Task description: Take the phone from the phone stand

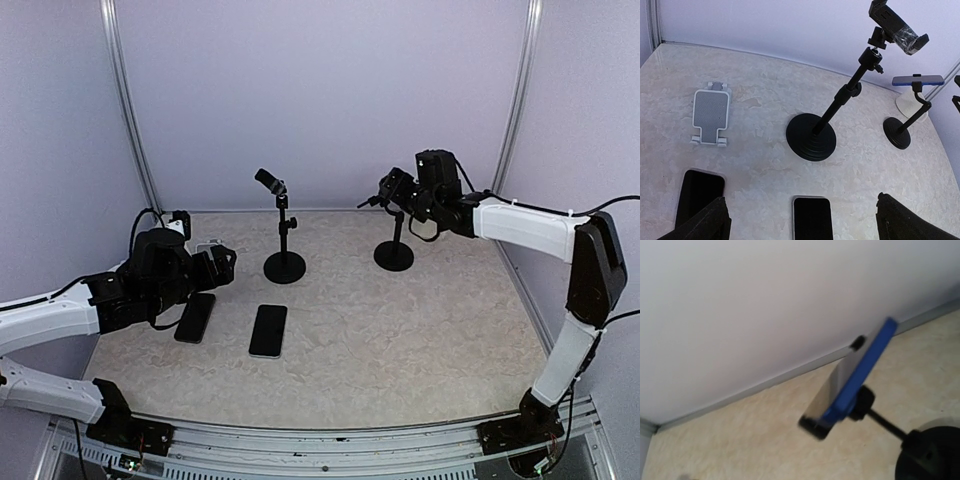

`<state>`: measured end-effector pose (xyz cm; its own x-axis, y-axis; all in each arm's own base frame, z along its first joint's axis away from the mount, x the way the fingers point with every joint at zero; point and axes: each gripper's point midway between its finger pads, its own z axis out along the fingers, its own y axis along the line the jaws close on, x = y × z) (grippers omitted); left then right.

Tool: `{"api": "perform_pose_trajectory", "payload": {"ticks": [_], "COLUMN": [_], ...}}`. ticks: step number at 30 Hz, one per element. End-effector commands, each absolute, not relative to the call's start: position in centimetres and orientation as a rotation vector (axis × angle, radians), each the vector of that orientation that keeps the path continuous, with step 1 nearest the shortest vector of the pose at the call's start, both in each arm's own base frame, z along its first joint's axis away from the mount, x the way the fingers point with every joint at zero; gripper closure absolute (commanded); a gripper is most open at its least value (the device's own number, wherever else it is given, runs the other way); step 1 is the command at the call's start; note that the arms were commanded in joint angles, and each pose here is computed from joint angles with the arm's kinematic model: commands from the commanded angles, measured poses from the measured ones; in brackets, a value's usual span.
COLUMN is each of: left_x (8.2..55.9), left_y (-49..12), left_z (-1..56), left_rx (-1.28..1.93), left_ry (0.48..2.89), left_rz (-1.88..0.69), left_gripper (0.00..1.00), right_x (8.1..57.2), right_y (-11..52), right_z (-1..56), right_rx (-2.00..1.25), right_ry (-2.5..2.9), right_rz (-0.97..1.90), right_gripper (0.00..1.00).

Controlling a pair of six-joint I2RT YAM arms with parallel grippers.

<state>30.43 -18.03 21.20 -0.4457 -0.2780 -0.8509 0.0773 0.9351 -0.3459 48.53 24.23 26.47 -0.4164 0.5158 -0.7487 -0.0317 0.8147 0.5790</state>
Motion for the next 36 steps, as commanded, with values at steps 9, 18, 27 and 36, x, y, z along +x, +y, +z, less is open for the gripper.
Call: {"api": "perform_pose_trajectory", "payload": {"ticks": [9, 18, 27, 36], "left_x": [30.5, 30.5, 30.5, 30.6], "left_y": [-17.7, -17.5, -17.0, -17.2], "left_z": [22.2, 22.0, 22.2, 22.4], "left_rx": [-0.170, -0.172, -0.185, -0.183], "left_ry": [1.946, 1.948, 1.938, 1.935], "left_rz": [-0.417, -0.410, -0.403, -0.411], "left_gripper": [0.01, 0.01, 0.01, 0.01], "right_x": [52.5, 54.3, 54.3, 53.2], "right_y": [24.1, 23.9, 23.5, 22.8], "right_z": [24.8, 23.2, 22.5, 24.7], "right_rx": [0.546, 0.674, 0.728, 0.709], "right_ry": [1.891, 1.918, 1.927, 1.902], "right_rz": [0.570, 0.499, 0.483, 0.496], "right_gripper": [0.21, 0.37, 0.65, 0.94]}}
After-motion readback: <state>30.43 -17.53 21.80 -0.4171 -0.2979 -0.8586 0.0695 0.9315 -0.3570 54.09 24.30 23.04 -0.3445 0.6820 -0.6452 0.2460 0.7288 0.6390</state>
